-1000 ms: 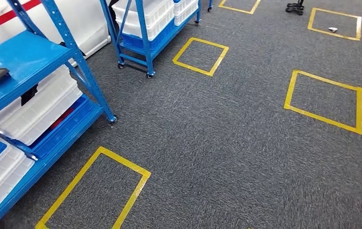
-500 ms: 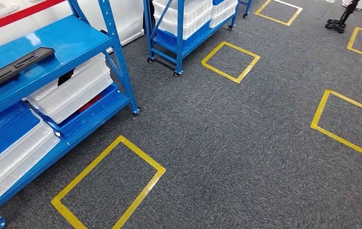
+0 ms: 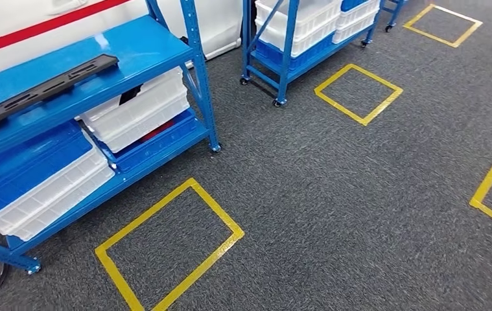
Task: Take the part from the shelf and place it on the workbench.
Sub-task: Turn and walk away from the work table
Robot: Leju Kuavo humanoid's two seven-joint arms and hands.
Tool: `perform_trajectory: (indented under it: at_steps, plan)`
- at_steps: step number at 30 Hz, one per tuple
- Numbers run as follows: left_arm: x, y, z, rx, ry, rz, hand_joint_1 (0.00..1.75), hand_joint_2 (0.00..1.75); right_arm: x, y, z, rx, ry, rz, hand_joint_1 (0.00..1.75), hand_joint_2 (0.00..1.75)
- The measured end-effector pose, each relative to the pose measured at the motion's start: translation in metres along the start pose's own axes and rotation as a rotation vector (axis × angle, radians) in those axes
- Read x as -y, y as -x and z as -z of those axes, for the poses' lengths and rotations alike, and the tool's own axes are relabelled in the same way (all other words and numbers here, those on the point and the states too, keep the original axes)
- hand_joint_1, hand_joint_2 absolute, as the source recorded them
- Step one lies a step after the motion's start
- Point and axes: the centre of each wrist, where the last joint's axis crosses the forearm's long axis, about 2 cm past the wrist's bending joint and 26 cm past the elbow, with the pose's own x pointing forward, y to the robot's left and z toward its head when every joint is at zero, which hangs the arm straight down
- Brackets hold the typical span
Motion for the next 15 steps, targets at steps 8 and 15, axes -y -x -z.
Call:
perform_trajectory:
  at_steps: [8, 15]
  plan:
    - [0.001, -0.013, 0.001, 0.019, 0.004, 0.001, 0.0, 0.0, 0.005, -0.002, 0.001, 0.043, 0.033, -0.004, 0.0, 0.0]
    - [0.005, -0.012, 0.0, 0.009, 0.011, -0.009, 0.0, 0.0, 0.01, -0.004, 0.002, 0.05, 0.042, -0.012, 0.0, 0.0]
